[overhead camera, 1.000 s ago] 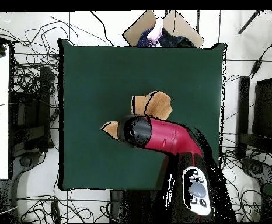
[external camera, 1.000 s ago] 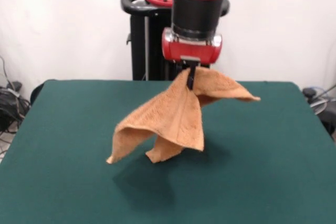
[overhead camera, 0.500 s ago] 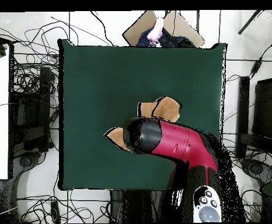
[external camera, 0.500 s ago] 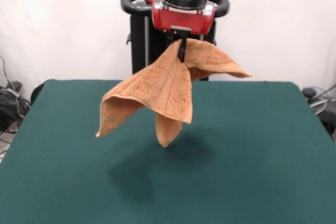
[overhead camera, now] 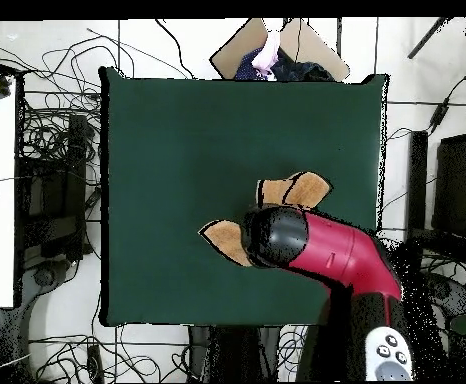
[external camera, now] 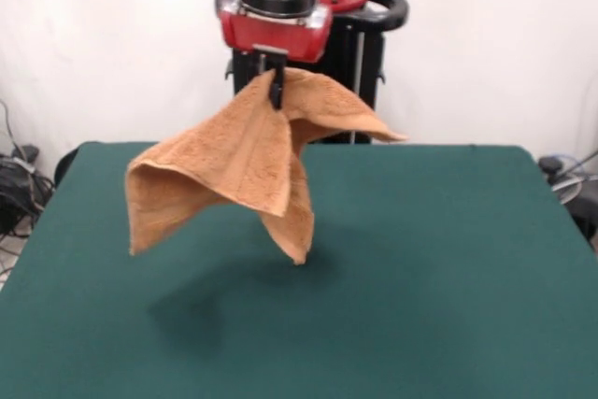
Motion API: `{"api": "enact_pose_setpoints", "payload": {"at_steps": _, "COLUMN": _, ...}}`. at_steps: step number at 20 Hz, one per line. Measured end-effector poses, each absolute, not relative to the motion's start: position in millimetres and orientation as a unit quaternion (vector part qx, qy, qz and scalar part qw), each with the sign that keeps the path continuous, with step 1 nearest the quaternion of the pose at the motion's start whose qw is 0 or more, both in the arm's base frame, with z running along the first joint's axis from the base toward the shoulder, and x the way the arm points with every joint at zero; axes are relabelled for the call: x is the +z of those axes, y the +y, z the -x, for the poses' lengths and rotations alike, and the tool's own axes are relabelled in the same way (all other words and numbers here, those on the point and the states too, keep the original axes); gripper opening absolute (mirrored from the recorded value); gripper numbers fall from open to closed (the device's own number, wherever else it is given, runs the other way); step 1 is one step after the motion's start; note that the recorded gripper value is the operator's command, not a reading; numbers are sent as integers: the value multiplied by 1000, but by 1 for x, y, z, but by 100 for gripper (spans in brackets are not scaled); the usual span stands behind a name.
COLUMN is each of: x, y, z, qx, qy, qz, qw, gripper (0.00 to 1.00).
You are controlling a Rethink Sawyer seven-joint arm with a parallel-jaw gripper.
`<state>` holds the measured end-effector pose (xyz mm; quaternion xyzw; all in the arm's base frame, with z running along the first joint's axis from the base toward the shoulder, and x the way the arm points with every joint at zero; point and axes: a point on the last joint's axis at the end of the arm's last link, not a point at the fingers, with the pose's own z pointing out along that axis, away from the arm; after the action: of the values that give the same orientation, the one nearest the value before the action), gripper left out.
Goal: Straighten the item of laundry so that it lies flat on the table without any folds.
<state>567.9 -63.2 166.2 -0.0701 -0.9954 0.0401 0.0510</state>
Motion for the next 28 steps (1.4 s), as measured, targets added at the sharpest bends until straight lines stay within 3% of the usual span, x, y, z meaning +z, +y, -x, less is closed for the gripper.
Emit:
{"api": "enact_pose_setpoints", "payload": {"at_steps": 10, "x": 166, "y": -99, "z": -545, "qx": 54, "qy": -993, "qz": 80, "qw": 62, "gripper": 0}}
{"api": "enact_pose_setpoints", "payload": {"at_steps": 21, "x": 196, "y": -83, "z": -535, "qx": 57, "qy": -994, "qz": 70, "qw": 65, "gripper": 0}}
{"api": "enact_pose_setpoints", "payload": {"at_steps": 28, "x": 227, "y": -62, "z": -530, "qx": 53, "qy": -992, "qz": 59, "qw": 93, "gripper": 0}}
